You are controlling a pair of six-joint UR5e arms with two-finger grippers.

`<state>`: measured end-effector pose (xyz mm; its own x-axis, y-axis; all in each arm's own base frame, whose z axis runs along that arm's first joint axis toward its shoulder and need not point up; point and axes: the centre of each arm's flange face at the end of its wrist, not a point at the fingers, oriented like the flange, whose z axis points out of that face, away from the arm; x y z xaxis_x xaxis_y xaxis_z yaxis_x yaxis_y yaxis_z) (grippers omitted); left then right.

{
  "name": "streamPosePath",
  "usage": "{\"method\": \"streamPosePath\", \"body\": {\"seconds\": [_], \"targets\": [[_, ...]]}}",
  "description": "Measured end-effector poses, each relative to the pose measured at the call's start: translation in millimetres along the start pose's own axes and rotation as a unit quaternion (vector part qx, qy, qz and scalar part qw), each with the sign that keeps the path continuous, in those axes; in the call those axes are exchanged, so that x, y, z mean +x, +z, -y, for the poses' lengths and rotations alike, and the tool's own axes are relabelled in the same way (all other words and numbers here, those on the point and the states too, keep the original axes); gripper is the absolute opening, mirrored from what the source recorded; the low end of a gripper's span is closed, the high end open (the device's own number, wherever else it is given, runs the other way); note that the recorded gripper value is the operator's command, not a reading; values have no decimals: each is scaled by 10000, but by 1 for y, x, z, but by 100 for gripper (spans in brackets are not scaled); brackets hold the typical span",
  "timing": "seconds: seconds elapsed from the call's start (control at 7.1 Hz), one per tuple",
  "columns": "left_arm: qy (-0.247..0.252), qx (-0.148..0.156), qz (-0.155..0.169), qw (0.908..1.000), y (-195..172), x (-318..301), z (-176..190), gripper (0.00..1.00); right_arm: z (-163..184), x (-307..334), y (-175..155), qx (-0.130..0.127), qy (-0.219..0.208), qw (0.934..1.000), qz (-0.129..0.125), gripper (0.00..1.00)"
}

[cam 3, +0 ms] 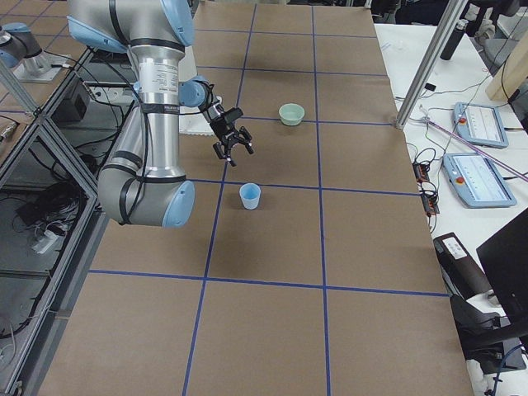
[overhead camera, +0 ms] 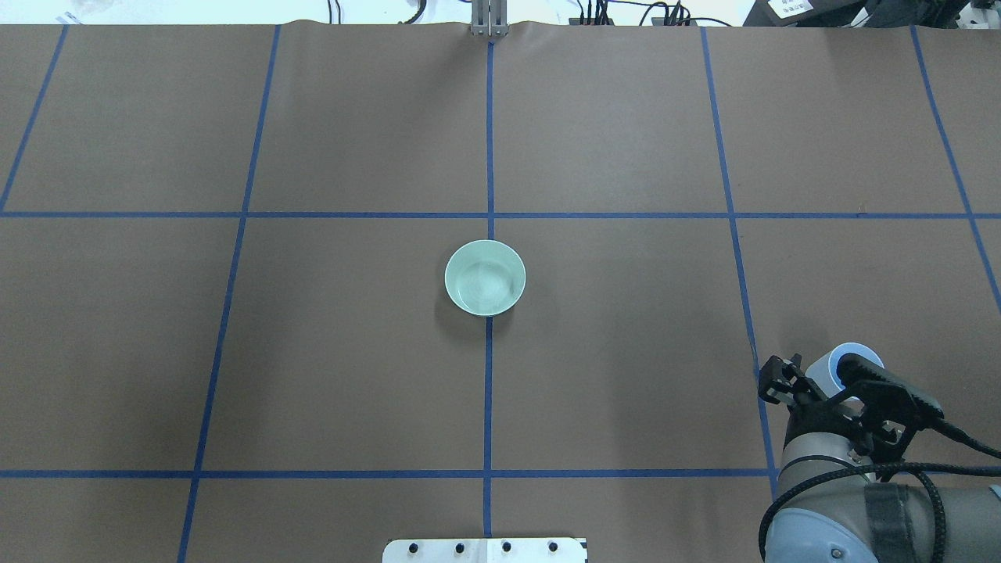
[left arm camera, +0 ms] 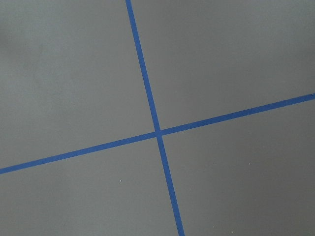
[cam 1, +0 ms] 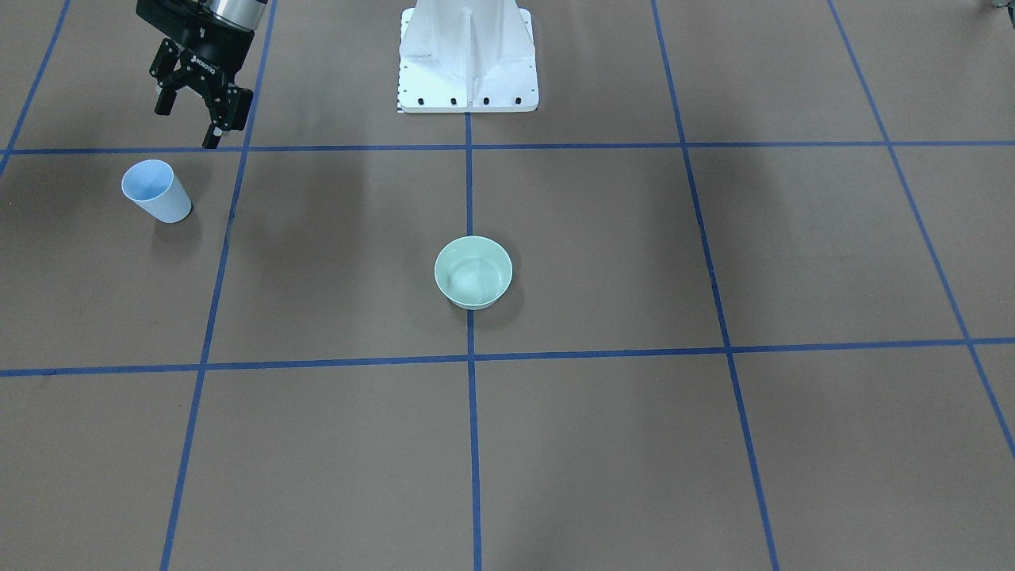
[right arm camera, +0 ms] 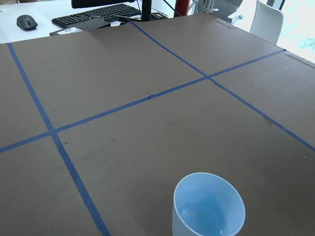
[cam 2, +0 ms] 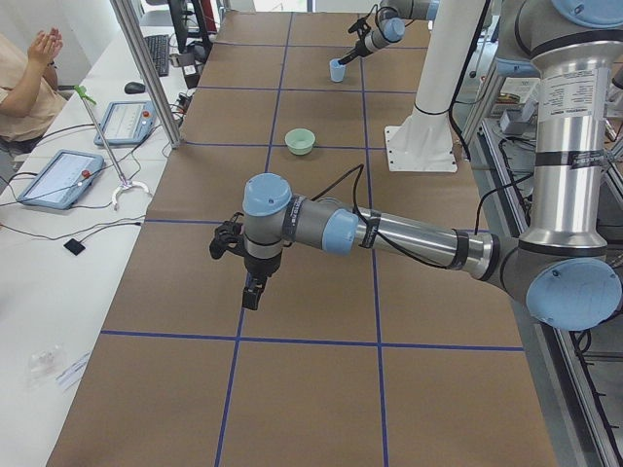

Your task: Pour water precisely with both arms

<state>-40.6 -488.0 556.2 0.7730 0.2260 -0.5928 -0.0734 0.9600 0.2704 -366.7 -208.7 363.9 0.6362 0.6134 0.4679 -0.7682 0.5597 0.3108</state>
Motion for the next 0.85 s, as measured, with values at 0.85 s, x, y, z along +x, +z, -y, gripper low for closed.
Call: {"method": "streamPosePath", "body": {"seconds": [0.85], "targets": [[4, 6, 1, 10000, -1, 0, 0, 100, -30, 5, 35, 314, -125, 9989, -326, 100]]}}
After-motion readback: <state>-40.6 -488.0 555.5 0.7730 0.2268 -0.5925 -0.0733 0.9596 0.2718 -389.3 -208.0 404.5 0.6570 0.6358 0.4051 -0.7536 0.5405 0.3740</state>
